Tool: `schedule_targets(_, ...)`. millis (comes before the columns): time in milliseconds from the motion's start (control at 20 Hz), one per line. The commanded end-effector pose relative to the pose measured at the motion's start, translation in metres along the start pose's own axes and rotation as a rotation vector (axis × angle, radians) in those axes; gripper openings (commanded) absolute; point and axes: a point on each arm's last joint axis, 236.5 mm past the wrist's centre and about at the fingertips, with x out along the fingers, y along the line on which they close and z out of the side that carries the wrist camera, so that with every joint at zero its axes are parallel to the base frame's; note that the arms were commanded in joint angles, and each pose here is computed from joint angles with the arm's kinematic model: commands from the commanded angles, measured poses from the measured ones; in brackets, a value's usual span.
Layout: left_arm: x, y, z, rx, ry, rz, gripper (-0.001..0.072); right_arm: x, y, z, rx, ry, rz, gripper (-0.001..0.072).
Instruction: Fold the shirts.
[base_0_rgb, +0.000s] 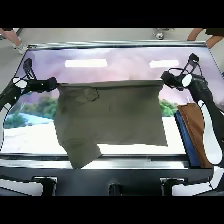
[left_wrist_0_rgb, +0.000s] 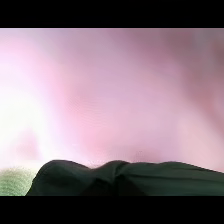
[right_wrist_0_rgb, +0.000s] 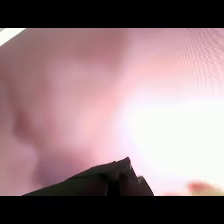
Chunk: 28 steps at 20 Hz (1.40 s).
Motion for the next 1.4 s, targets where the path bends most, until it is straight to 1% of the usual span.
schedule_targets(0,-0.006,-0.005,-0.003,-0.005,0.039,-0.023,0.0036,-0.006,-0.007,-0.018,-0.041,0.086,-0.030,0.0042)
schedule_targets(150,-0.034,-0.010,-0.033,0.002,0.202,-0.059,0.0036,-0.027,-0.027,-0.046,-0.182,0.230,-0.113,0.0042)
schedule_targets(300,-0.046,-0.008,-0.108,0.006,0.509,-0.080,0.0036,-0.032,-0.050,-0.086,-0.221,0.412,-0.183,0.0042)
schedule_targets(500,-0.069,0.017,-0.173,0.015,0.764,-0.015,0.0036,-0.044,-0.063,-0.113,-0.253,0.546,-0.215,0.0042)
schedule_targets(550,-0.072,0.022,-0.185,0.000,0.804,0.005,0.0036,-0.043,-0.065,-0.118,-0.252,0.567,-0.220,0.0042)
schedule_targets(750,-0.071,0.026,-0.214,-0.028,0.868,0.005,0.0036,-0.036,-0.077,-0.150,-0.231,0.695,-0.244,0.0042)
schedule_targets(900,-0.068,0.027,-0.218,-0.032,0.874,0.007,0.0036,-0.033,-0.078,-0.154,-0.223,0.706,-0.241,0.0043)
schedule_targets(950,-0.068,0.028,-0.217,-0.032,0.867,0.008,0.0042,-0.033,-0.073,-0.157,-0.210,0.713,-0.225,0.0053)
schedule_targets(1000,-0.068,0.028,-0.215,-0.033,0.864,0.008,0.0139,-0.033,-0.068,-0.158,-0.195,0.716,-0.205,0.0164)
schedule_targets(1050,-0.071,0.028,-0.213,-0.037,0.868,0.007,0.0318,-0.036,-0.061,-0.160,-0.179,0.724,-0.182,0.0293)
schedule_targets(1100,-0.077,0.028,-0.210,-0.042,0.879,0.005,0.0428,-0.043,-0.058,-0.158,-0.196,0.731,-0.169,0.0379)
schedule_targets(1200,-0.094,0.029,-0.197,-0.051,0.887,-0.004,0.0440,-0.064,-0.061,-0.146,-0.213,0.722,-0.173,0.0381)
schedule_targets(1350,-0.125,0.035,-0.184,-0.081,0.847,0.003,0.0439,-0.106,-0.094,-0.130,-0.133,0.755,-0.213,0.0379)
